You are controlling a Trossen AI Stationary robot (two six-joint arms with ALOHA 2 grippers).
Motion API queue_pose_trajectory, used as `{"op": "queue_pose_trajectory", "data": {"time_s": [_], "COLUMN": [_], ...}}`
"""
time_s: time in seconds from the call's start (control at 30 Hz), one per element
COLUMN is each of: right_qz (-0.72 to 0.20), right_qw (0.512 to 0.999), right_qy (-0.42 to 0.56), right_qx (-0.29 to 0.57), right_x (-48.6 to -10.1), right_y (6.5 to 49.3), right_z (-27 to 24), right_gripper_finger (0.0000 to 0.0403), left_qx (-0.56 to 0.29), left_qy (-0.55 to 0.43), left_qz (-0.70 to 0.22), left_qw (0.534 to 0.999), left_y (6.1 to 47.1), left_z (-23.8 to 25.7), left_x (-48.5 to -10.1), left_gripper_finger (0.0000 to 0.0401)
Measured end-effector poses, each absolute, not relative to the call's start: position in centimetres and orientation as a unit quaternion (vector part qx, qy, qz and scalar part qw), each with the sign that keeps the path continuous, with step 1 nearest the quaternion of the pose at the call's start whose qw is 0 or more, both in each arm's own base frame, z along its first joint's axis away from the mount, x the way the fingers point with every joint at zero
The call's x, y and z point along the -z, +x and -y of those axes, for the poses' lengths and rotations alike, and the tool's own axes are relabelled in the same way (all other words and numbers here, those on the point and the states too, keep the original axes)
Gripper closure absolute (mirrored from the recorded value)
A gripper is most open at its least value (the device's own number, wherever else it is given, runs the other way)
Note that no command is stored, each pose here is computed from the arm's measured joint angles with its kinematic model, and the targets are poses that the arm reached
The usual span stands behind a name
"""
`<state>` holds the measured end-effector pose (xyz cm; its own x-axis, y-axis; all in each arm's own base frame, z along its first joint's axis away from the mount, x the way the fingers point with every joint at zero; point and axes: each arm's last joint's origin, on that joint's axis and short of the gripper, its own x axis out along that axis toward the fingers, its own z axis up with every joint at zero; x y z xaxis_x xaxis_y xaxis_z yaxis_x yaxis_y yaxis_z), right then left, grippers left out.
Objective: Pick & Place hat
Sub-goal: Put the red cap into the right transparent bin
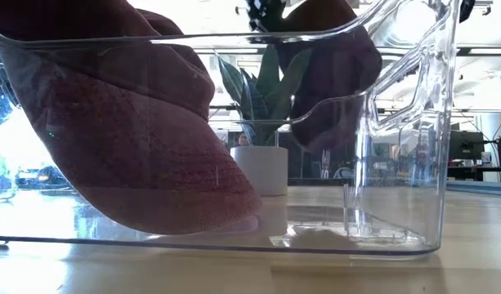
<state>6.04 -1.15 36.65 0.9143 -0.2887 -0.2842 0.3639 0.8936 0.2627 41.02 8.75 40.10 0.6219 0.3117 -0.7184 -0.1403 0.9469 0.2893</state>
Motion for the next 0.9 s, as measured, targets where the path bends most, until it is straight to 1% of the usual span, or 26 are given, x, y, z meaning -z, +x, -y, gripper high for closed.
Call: {"op": "queue_pose_trajectory", "data": {"time_s": [0.1, 0.2, 0.3, 0.4, 0.5, 0.63, 0.73, 0.8, 0.9], "right_qz": [-0.124, -0.126, -0.121, -0.125, -0.128, -0.156, -0.212, -0.256, -0.308], "right_qw": [0.967, 0.965, 0.96, 0.962, 0.964, 0.966, 0.963, 0.95, 0.916], "right_qy": [0.147, 0.139, 0.126, 0.089, 0.068, 0.022, -0.041, -0.074, -0.114], "right_qx": [0.165, 0.181, 0.217, 0.224, 0.221, 0.203, 0.163, 0.161, 0.232], "right_x": [-36.6, -36.5, -36.6, -37.4, -38.8, -40.4, -40.3, -39.7, -39.0], "right_y": [6.1, 6.1, 6.0, 5.7, 5.4, 5.9, 7.5, 9.2, 11.7], "right_z": [1.1, 1.2, 1.4, 1.5, 1.4, 1.4, 1.4, 1.6, 2.3], "right_gripper_finger": [0.0399, 0.0382, 0.0359, 0.0327, 0.0282, 0.0212, 0.0171, 0.0156, 0.0149], "left_qx": [-0.134, -0.144, -0.16, -0.178, -0.186, -0.188, -0.189, -0.19, -0.186], "left_qy": [0.103, 0.097, 0.056, -0.008, -0.056, -0.076, -0.088, -0.095, -0.1], "left_qz": [-0.385, -0.349, -0.314, -0.293, -0.285, -0.283, -0.28, -0.279, -0.279], "left_qw": [0.907, 0.921, 0.934, 0.939, 0.939, 0.937, 0.937, 0.936, 0.937], "left_y": [41.5, 41.9, 42.2, 42.3, 42.2, 42.2, 42.2, 42.2, 42.3], "left_z": [-8.9, -9.0, -9.0, -9.3, -9.6, -9.5, -9.4, -9.4, -9.4], "left_x": [-40.6, -41.2, -41.6, -41.8, -41.8, -41.8, -41.8, -41.8, -41.8], "left_gripper_finger": [0.0401, 0.0401, 0.0401, 0.0401, 0.0401, 0.0401, 0.0401, 0.0401, 0.0401]}}
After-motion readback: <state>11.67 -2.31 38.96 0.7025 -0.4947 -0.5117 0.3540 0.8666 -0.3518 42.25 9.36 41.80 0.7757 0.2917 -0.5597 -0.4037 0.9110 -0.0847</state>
